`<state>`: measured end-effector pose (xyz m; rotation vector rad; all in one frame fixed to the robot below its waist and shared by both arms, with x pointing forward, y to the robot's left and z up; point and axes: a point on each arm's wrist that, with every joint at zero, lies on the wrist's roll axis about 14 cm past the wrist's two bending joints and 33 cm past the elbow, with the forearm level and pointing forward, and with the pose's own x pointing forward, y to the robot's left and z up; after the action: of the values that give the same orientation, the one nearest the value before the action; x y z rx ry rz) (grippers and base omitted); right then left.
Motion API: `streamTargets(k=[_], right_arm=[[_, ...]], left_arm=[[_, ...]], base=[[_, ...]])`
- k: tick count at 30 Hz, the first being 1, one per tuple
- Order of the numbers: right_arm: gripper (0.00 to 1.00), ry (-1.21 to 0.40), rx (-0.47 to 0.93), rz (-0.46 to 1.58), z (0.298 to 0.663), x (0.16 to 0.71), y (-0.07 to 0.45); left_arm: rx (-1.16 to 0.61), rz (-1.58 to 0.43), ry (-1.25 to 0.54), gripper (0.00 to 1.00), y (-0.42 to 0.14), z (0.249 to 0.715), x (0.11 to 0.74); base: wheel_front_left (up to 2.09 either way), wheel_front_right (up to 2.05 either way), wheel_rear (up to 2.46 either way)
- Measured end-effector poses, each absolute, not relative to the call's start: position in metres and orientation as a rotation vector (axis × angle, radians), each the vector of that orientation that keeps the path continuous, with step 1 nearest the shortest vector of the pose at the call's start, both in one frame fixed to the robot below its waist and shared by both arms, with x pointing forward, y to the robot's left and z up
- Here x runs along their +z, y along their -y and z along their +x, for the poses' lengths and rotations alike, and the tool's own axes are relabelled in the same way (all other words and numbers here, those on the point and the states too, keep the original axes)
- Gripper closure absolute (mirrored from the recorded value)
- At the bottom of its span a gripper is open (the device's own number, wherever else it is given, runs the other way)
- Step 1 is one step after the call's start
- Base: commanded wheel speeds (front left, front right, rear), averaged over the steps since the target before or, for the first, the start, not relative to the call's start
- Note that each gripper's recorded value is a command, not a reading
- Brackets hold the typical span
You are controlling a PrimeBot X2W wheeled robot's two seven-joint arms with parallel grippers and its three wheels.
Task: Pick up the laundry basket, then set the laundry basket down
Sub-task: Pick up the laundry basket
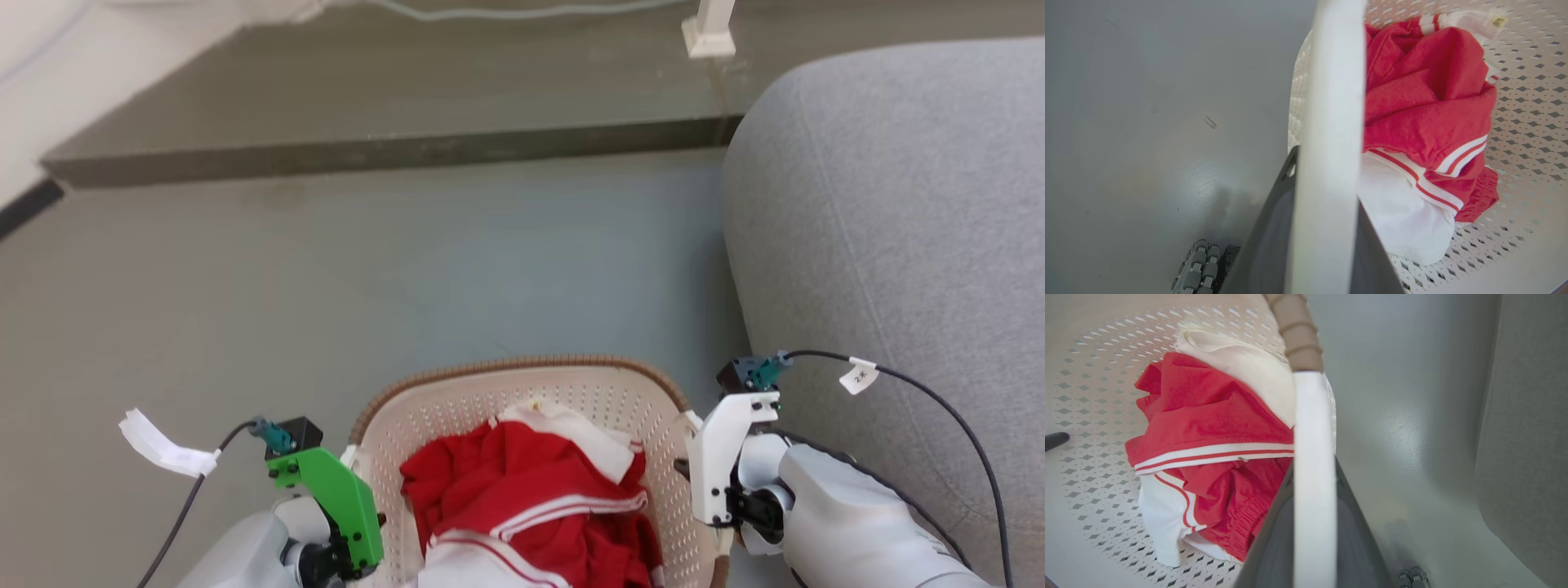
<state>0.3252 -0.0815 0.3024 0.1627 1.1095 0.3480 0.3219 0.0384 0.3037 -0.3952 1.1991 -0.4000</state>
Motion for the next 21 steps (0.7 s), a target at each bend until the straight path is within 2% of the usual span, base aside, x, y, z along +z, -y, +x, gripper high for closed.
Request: streamTargets(k=[21], right_arm=[[1.00, -1.096, 0.336, 0.159, 0.315, 0.325, 0.089]], left_arm=[[-0.427, -0.382, -1.196, 1.00, -0.032, 0.313, 0.326]], base=[[0.00, 0.00, 0.00]])
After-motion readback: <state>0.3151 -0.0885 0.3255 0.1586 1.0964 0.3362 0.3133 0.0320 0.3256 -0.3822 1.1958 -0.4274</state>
